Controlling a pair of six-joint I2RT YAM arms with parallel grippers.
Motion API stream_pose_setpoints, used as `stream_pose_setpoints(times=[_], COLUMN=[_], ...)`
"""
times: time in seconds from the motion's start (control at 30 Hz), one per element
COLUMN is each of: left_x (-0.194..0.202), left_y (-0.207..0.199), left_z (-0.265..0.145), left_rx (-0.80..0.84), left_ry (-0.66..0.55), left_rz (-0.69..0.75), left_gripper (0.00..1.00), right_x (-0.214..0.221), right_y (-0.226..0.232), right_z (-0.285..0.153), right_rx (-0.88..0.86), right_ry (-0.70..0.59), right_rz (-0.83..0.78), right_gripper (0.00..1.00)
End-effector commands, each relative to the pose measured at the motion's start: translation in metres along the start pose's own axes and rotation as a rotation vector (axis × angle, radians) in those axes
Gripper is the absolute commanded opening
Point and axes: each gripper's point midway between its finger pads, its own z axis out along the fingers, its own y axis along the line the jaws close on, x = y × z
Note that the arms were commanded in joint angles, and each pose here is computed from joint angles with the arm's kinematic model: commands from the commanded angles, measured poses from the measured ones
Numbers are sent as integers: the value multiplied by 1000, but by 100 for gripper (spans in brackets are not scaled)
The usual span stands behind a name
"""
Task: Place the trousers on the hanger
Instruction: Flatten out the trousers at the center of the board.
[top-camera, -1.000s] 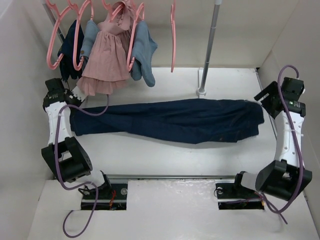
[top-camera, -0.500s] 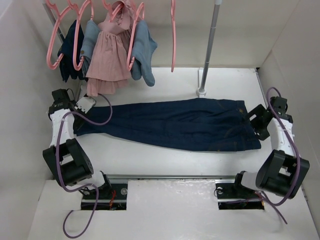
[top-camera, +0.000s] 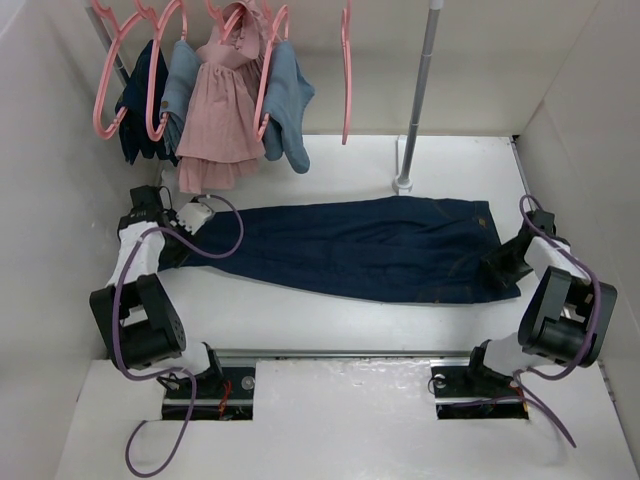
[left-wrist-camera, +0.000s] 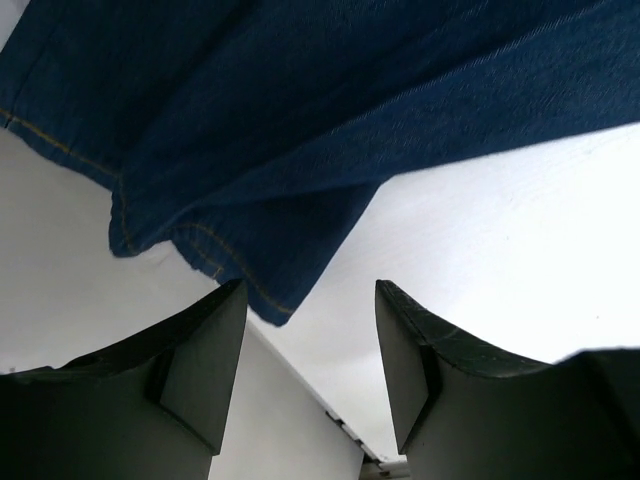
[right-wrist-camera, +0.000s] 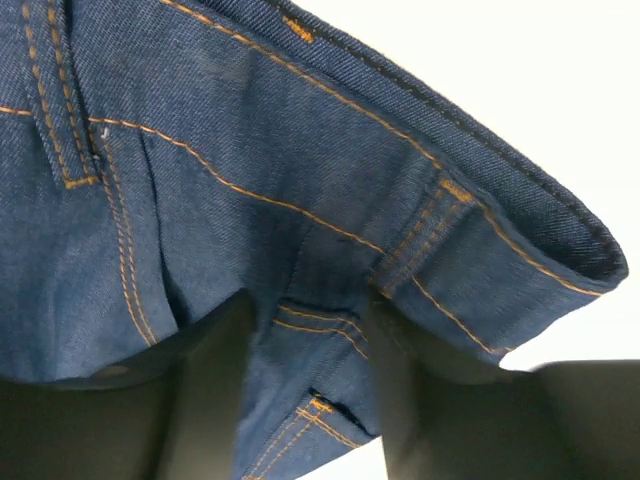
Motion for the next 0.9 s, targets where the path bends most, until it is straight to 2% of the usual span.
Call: stream_pose_setpoints(times=[0.0,0.03,0.1,0.13,0.27,0.37,0.5,0.6,0.73,0.87], left_x=[-1,0,-3,-5,-14,-18,-30,-38,-37,-53], left_y=[-3,-4,0,3,8,17,42,45,22,-14], left_z=[4,6,4,3,-1,-5,-21,-28,-6,15], left_rx=[2,9,1,-7,-16,-40,-130,-145,-97,18], left_ry=[-3,2,-4,-9,-30,-34,-61,-81,-74,-133], left_rz=[-29,-30,-29,-18,15,33,102,204,309,429], left_gripper=[51,51,51,51,51,51,51,51,52,58], right_x=[-15,-14,-14,-13,-14,-23,-38,-60,-54,-36], right_y=[13,12,15,14,14,21,33,33,18,8], right_z=[0,2,4,6,4,-8,-51,-105,-160,-153], right_rx=[-57,-52,-57,-52,-57,-83,-130,-141,-162,-185], right_ry=[-59,-52,-42,-34,-42,-78,-161,-332,-469,-467], right_rz=[11,11,11,12,2,-24,-41,-43,-30,3], right_gripper=[50,40,31,22,0,0,0,0,0,0])
